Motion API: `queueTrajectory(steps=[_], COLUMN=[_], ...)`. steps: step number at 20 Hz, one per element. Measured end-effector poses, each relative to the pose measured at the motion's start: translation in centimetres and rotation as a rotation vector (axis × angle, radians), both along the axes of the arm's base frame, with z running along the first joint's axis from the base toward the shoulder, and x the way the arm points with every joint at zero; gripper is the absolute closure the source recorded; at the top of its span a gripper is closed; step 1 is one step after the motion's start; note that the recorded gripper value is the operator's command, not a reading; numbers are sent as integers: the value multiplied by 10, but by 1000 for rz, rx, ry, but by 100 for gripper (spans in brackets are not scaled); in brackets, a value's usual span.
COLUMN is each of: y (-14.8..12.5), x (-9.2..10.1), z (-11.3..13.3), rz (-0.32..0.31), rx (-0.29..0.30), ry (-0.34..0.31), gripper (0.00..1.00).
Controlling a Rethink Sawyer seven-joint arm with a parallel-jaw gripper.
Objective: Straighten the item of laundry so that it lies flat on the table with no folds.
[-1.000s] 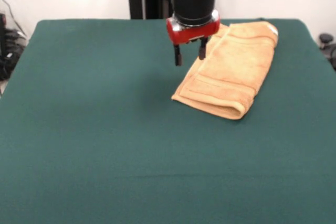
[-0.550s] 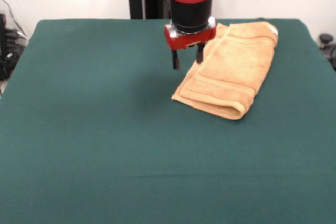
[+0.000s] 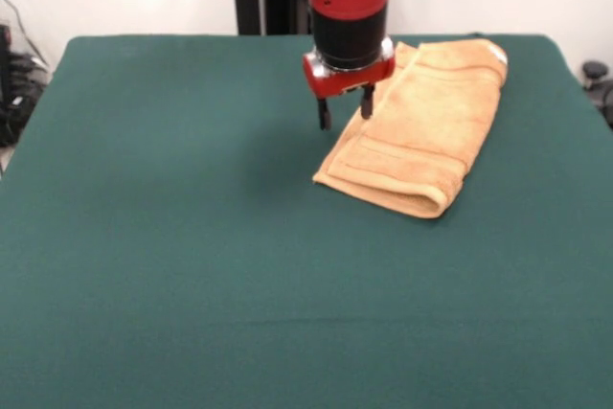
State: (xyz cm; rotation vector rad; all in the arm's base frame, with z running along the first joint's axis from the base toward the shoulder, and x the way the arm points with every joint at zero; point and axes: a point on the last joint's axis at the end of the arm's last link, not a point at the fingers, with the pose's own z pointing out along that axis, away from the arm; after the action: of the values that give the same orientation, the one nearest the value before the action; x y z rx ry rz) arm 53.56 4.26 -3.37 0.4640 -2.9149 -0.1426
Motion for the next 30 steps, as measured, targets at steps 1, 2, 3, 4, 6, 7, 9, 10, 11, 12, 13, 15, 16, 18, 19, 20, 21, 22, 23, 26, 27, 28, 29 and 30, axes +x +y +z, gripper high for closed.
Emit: queueTrajectory(steps=[1, 2, 3, 4, 6, 7, 9, 10, 11, 12, 13, 15, 16, 18, 19, 20, 21, 22, 23, 26, 27, 28, 29, 30], y=[0, -1, -2, -2, -4, -5, -5, -4, -3, -3, -2, -1, -1, -1, -1, -1, -1, -1, -1, -2, -2, -3, -3, -3], x=[0, 0, 0, 0, -2, -3, -4, -3, -3, -3, -2, -1, 0, 1, 1, 1, 1, 1, 1, 1, 1, 2, 2, 2], z=[-1, -1, -2, -3, -7, -8, -9, -10, -10, -10, -11, -12, -12, -12, -12, -13, -13, -13, -13, -13, -13, -13, -13, -13], rz=[0, -1, -1, -1, 0, 1, 5, 16, 19, 24, 28, 33, 33, 33, 33, 33, 33, 32, 32, 29, 28, 28, 27, 26], rx=[-2, -3, -6, -8, -19, -23, -30, -41, -44, -48, -52, -59, -60, -62, -62, -62, -62, -62, -61, -58, -58, -57, -56, -55], ry=[1, 2, 4, 6, 22, 27, 34, 41, 43, 47, 51, 57, 62, 69, 69, 70, 70, 70, 70, 70, 71, 71, 71, 70], gripper=[0, 0, 0, 0, 0, 0, 0, 0, 0, 0, 0, 0, 0, 0, 0, 0, 0, 0, 0, 0, 0, 0, 0, 0])
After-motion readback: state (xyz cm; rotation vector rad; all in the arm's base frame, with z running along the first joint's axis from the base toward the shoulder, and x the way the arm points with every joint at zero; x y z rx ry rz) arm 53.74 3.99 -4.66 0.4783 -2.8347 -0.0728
